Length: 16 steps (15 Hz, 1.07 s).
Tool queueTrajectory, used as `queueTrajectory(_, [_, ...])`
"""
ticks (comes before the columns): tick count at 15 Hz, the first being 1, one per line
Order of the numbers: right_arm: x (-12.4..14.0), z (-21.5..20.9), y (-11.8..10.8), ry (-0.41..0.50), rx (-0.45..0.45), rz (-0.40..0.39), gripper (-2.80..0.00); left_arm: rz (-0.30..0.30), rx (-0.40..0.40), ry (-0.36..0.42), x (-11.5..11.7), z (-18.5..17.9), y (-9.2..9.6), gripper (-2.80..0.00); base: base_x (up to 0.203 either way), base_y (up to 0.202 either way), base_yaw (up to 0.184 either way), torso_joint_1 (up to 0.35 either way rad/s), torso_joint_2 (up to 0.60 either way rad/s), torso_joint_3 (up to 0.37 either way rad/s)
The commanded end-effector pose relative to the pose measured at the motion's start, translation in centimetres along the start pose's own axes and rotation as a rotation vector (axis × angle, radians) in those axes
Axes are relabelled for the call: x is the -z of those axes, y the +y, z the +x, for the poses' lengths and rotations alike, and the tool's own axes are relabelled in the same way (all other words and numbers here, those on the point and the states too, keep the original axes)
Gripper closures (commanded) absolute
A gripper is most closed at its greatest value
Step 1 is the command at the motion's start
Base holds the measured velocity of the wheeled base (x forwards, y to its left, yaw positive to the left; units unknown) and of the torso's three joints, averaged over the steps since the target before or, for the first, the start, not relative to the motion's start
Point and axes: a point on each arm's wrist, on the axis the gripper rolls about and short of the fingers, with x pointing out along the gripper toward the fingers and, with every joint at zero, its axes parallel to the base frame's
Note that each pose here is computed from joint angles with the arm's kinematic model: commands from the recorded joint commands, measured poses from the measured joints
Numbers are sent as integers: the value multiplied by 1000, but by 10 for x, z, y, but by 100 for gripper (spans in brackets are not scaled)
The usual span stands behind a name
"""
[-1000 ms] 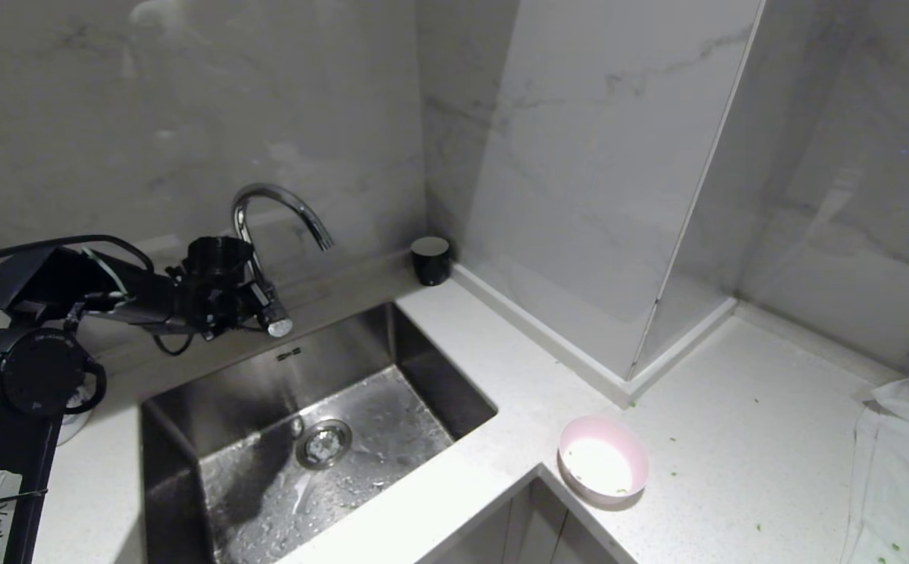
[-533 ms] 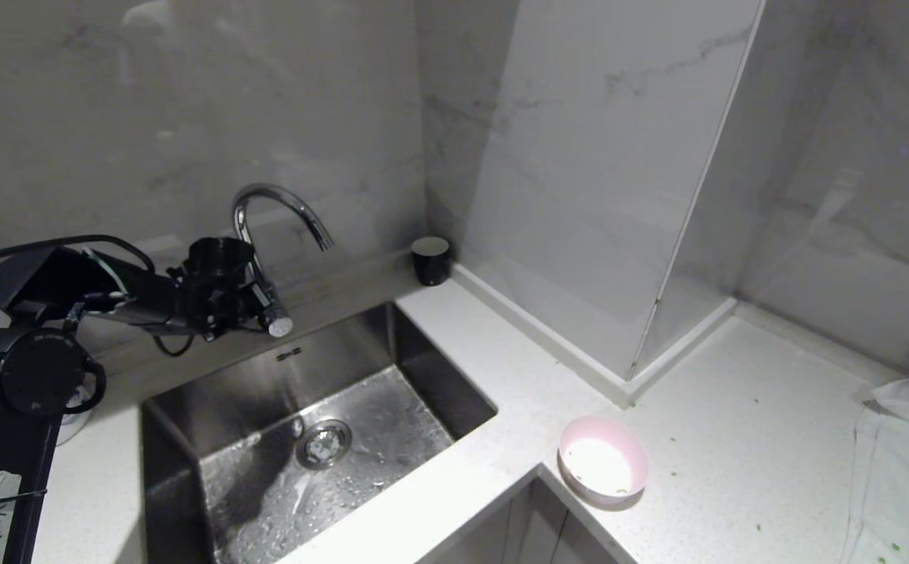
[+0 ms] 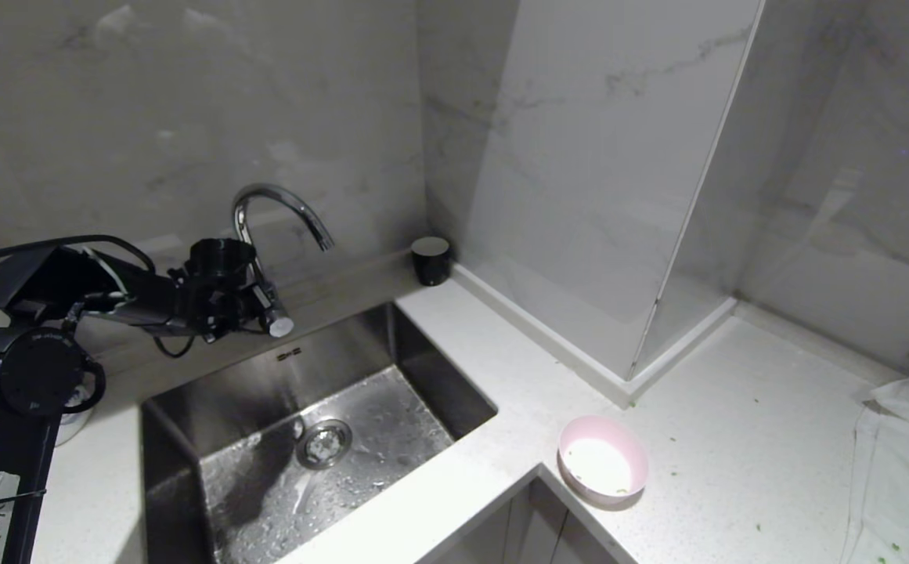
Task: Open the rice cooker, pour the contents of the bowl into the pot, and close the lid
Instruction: Turn on the tap
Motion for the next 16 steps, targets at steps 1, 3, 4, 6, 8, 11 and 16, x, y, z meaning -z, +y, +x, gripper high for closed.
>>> queueTrajectory(1, [1, 0, 0, 3, -1, 0, 0, 0, -5, 5, 2, -1, 1, 0, 0, 0, 0, 0, 0, 0])
queueTrajectory(3, [0, 0, 0, 1, -1, 0, 0, -2, -5, 5, 2, -1, 1, 0, 0, 0, 0, 0, 0, 0])
queueTrajectory(4, [0, 0, 0, 1, -1, 0, 0, -2, -3, 5, 2, -1, 1, 0, 0, 0, 0, 0, 0, 0])
queueTrajectory(6, [0, 0, 0, 1, -1, 0, 0, 0, -3, 5, 2, -1, 1, 0, 0, 0, 0, 0, 0, 0])
queueTrajectory(8, [0, 0, 0, 1, -1, 0, 0, -1, -6, 1, 1, 1, 2, 0, 0, 0, 0, 0, 0, 0])
queueTrajectory(11, [1, 0, 0, 3, -1, 0, 0, -4, -12, -3, -1, 4, 4, 0, 0, 0, 0, 0, 0, 0])
queueTrajectory(16, [0, 0, 0, 1, -1, 0, 0, -6, -5, -10, -4, 1, 2, -280, 0, 0, 0, 0, 0, 0])
